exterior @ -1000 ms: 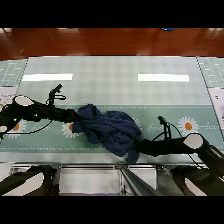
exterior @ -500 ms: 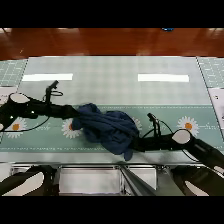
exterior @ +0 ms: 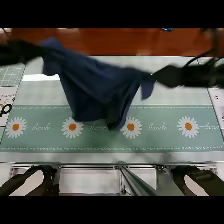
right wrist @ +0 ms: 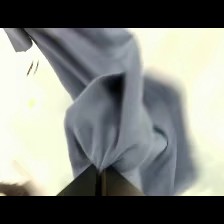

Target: Fold the shirts.

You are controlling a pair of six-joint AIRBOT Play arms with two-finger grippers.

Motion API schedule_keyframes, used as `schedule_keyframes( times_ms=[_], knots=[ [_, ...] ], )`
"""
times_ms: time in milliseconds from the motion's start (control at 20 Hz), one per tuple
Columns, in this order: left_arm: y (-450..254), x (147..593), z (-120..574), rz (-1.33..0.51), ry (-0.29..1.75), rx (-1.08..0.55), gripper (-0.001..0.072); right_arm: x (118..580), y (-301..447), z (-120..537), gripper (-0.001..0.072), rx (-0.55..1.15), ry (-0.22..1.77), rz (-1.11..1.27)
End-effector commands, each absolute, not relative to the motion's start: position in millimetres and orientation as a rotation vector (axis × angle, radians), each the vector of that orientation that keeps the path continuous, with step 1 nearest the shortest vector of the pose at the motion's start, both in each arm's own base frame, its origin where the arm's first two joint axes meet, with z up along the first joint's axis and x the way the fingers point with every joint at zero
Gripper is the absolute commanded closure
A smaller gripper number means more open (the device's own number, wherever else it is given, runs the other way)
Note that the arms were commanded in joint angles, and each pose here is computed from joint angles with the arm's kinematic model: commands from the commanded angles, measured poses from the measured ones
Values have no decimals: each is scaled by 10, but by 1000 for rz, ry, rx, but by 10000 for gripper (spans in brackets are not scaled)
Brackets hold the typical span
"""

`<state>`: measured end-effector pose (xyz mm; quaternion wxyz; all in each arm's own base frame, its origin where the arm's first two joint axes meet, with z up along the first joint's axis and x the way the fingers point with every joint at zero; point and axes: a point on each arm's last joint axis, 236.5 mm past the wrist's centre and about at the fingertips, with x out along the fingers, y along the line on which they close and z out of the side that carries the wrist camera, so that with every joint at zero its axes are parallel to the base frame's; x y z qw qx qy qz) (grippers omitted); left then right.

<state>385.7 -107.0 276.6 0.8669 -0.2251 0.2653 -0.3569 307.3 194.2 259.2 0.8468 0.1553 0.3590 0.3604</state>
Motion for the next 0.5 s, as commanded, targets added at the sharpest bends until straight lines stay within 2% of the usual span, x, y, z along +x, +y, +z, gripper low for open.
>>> schedule_keyframes(
  times_ms=[0,250,450],
  knots=[
    [-1032,3473,4077,-734,273,-326,683,2874,1252,3757,676,79,522,527],
    [-977,2657,5047,-593,10,-105,682,2256,903,4660,676,-11,260,394],
    [-1248,2094,5112,-585,-24,10,683,1737,656,4883,676,-10,151,297]
  ],
)
